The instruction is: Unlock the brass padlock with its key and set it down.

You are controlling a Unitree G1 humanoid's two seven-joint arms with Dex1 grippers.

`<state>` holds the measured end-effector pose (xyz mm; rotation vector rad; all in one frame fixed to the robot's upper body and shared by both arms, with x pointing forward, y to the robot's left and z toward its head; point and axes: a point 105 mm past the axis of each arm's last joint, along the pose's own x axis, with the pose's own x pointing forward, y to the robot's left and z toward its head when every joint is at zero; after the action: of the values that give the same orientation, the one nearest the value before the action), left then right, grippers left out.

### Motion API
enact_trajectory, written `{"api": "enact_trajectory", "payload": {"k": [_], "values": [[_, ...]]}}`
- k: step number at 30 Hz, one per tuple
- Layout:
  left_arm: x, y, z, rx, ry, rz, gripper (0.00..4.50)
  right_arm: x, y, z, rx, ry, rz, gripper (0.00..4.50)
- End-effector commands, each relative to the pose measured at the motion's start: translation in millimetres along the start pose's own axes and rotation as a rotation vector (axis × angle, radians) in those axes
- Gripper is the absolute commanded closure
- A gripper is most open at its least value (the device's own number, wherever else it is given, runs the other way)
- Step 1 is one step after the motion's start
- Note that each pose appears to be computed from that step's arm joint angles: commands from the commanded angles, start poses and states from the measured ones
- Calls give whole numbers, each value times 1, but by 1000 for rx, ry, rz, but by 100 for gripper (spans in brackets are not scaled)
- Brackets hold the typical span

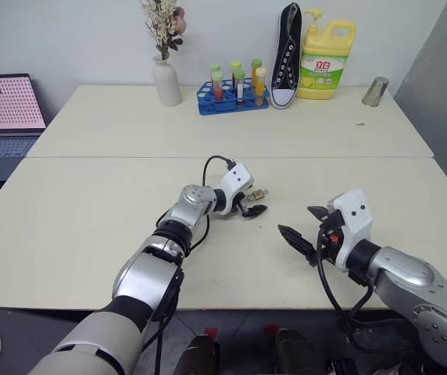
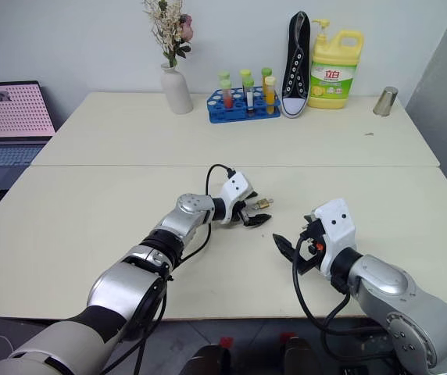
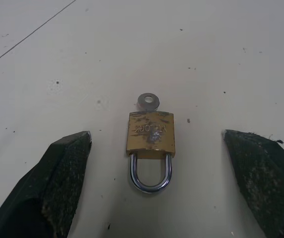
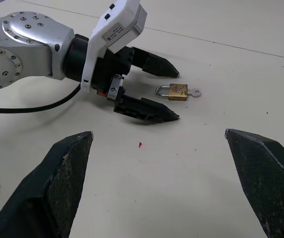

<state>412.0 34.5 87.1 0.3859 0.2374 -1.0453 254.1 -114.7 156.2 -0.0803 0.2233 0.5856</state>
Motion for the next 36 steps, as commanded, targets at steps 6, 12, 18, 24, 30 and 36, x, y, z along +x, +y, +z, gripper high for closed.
{"api": "enact_trajectory", "payload": {"k": [6,12,18,24,30,36], "values": [[-2,3,-10,-13,82,-14,242,-6,1,8,-11,-43,-14,0],[1,-4,-21,42,123,-22,354,-6,0,7,-20,-34,-9,0],[-9,-14,-16,167,5,-88,354,-6,8,8,-80,-44,61,0],[-70,-34,1,454,-267,-99,354,-9,23,6,-161,-73,215,0],[-124,-63,10,802,-354,-46,354,-14,41,0,-89,-41,459,0],[-157,-83,27,1168,-479,46,354,-2,45,-1,19,-9,590,0]]}}
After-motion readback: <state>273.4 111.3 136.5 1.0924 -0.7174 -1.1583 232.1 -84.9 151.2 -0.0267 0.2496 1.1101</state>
